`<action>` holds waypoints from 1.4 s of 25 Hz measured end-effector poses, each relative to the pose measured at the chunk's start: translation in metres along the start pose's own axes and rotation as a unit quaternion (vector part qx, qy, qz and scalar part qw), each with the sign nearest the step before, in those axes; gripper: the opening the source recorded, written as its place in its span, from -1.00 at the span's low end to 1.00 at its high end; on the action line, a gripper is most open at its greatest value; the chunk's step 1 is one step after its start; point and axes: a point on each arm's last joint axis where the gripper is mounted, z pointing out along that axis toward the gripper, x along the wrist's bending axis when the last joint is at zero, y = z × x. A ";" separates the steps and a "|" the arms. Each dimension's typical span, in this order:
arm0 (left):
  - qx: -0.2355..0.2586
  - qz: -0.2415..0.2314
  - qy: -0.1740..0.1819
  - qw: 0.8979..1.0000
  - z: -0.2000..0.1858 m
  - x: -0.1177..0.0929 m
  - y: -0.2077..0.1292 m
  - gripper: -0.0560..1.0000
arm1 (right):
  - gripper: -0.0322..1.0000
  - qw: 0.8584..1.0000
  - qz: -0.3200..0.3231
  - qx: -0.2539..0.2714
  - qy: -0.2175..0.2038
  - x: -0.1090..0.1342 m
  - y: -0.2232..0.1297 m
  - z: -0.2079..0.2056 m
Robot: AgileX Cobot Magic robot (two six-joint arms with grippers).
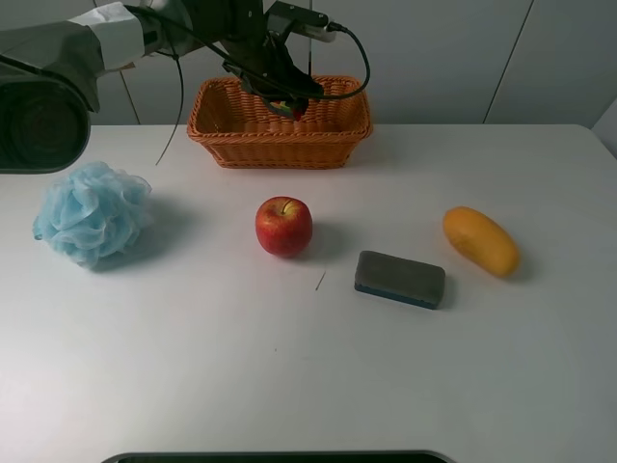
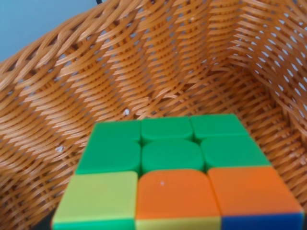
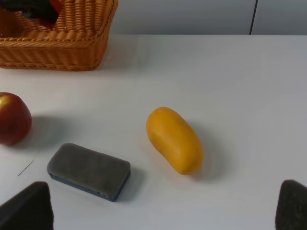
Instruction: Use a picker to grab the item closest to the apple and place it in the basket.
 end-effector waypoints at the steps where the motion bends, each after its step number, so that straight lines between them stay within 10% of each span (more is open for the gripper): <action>1: 0.000 0.000 0.000 1.000 0.000 0.000 0.000 0.16 | 0.41 1.000 0.000 0.000 0.000 0.000 0.000 0.000; 16: 0.022 -0.021 -0.018 0.999 -0.009 0.000 0.001 0.48 | 0.41 1.000 0.000 0.000 0.000 0.000 0.000 0.000; 35: 0.080 -0.001 -0.010 0.997 -0.265 0.016 -0.001 0.48 | 0.41 1.000 0.000 0.000 0.000 0.000 0.000 0.000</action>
